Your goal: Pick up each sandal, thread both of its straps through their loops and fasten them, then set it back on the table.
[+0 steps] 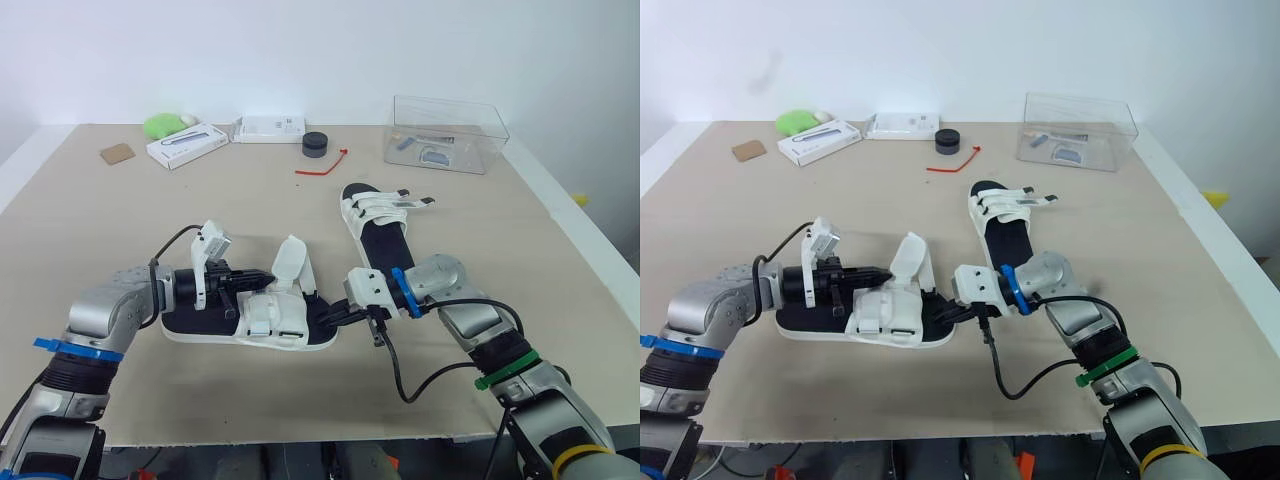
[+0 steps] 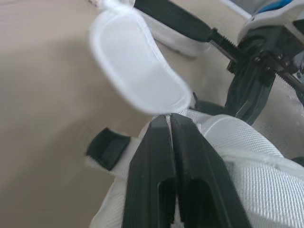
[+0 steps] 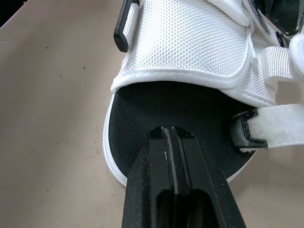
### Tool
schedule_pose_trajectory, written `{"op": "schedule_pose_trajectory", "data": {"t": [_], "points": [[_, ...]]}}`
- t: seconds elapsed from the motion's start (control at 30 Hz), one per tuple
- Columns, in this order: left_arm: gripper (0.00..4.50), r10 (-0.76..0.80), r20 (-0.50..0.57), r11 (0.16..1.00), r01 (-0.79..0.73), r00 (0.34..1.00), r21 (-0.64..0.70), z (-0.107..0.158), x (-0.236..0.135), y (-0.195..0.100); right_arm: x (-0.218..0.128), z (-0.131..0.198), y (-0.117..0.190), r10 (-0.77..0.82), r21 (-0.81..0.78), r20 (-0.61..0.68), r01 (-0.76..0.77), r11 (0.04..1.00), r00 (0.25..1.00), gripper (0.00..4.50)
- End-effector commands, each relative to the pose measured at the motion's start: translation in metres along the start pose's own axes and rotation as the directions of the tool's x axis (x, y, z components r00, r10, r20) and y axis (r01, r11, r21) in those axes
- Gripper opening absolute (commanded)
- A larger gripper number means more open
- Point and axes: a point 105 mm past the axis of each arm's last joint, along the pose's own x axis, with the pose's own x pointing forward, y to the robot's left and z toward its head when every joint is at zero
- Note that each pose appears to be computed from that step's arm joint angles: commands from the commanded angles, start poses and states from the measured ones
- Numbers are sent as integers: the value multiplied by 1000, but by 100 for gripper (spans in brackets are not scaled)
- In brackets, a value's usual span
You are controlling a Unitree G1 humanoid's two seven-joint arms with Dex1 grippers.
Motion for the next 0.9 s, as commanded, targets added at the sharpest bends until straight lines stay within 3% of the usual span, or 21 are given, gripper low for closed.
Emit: {"op": "schedule_pose_trajectory", "data": {"t": [0.03, 0.17, 0.27, 0.3, 0.37, 0.6, 0.9], "points": [[4, -1, -49, 1000, 0, 999, -21, -6, -3, 3, -4, -26, 8, 2, 80, -95, 6, 997, 995, 0], [4, 28, -33, 1000, -29, 999, -2, 0, -3, 10, -4, -26, 8, 0, 81, -95, 7, 997, 996, 0], [4, 45, 57, 998, -42, 997, -44, 22, -9, 16, -5, -26, 7, -4, 80, -96, 12, 997, 995, 0], [42, 62, 91, 996, -56, 994, -69, 31, -12, 21, -5, -26, 7, -5, 79, -98, 13, 997, 995, 0], [75, 72, 129, 992, -58, 989, -107, 42, -15, 26, -5, -26, 7, -5, 78, -99, 13, 997, 995, 0], [402, 10, 122, 972, 19, 992, -233, 42, -3, 23, -4, -25, 5, -9, 74, -99, 16, 997, 995, 0], [402, -26, 17, 970, 29, 1000, -241, 18, 18, 25, -5, -26, 7, -12, 71, -102, 19, 997, 995, 0]]}}
